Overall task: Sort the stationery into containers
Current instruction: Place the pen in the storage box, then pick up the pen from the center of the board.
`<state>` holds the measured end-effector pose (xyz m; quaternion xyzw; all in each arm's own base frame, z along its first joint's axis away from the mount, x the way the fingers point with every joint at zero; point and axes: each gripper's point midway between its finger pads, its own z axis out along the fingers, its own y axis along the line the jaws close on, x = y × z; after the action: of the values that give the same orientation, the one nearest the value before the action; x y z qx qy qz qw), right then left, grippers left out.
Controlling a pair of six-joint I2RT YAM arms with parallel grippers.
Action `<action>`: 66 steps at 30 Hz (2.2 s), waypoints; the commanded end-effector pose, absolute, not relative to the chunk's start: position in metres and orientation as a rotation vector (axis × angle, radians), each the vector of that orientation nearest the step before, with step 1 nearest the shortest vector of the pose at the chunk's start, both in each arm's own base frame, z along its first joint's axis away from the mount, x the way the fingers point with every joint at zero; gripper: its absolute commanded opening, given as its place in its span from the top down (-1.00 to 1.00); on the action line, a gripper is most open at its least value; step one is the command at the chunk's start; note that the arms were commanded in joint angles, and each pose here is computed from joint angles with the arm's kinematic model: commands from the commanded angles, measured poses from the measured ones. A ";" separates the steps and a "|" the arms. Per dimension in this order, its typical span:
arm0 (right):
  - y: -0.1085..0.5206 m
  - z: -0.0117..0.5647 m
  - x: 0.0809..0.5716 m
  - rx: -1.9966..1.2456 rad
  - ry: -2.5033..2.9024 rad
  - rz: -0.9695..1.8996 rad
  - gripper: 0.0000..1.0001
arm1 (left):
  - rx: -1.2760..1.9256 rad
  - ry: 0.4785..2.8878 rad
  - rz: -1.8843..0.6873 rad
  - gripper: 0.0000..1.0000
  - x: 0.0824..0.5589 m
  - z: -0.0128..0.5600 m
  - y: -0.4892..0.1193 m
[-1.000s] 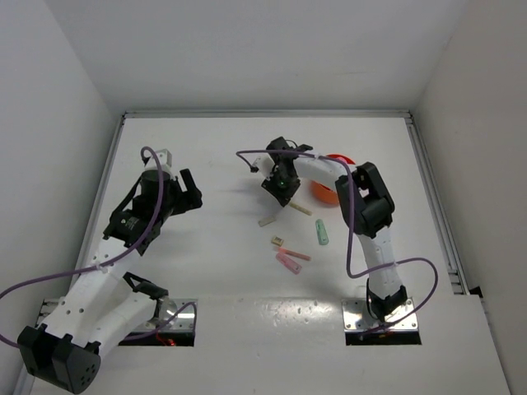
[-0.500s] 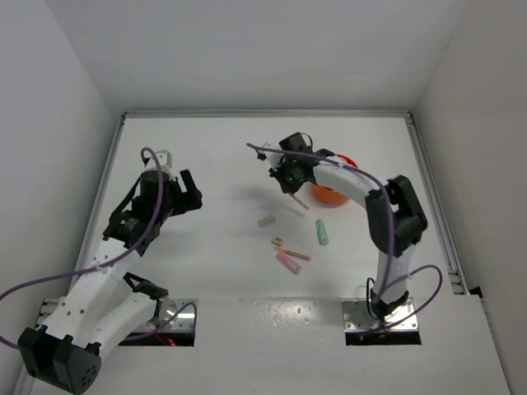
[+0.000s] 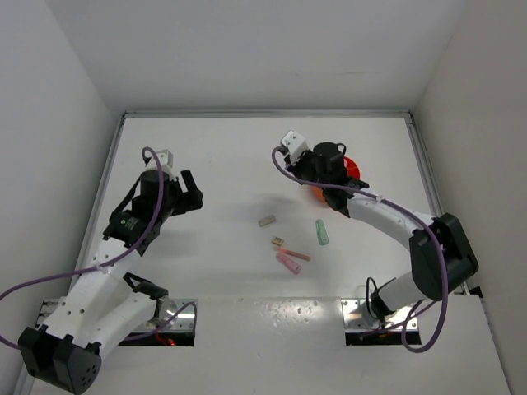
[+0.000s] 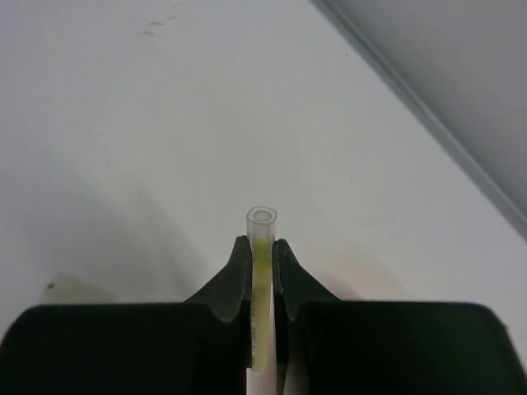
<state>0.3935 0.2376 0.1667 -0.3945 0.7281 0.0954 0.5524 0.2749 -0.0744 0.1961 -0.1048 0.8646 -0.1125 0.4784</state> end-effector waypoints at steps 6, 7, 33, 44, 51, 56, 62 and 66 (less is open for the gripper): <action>0.175 0.258 0.442 -0.528 1.384 -0.134 1.00 | -0.244 2.082 -0.290 -0.66 0.280 0.203 -0.075; 0.174 0.262 0.442 -0.513 1.373 -0.139 1.00 | -0.244 2.082 -0.290 -0.66 0.280 0.203 -0.075; 0.147 0.167 0.477 -0.403 1.690 -0.172 1.00 | -0.239 2.102 -0.293 -0.66 0.279 0.196 -0.077; 0.145 0.151 0.476 -0.442 1.760 -0.108 0.16 | -0.239 2.102 -0.293 -0.68 0.279 0.196 -0.077; 0.153 0.183 0.467 -0.469 1.709 -0.025 0.36 | -0.239 2.102 -0.293 -0.68 0.279 0.196 -0.077; 0.219 0.195 0.393 -0.968 1.685 0.406 0.99 | -0.221 2.095 -0.303 0.15 0.281 0.198 -0.079; 0.269 0.134 0.257 -1.639 1.717 0.974 -0.25 | -0.160 2.110 -0.356 0.92 0.279 0.197 -0.090; 0.262 0.095 0.235 -1.727 1.894 0.804 0.25 | -0.138 2.123 -0.370 -0.48 0.279 0.194 -0.093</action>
<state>0.2935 0.2819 0.1389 -0.6072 0.6572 0.2776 0.3497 0.2752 -0.0887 0.1884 -0.0665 0.8734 -0.1365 0.4628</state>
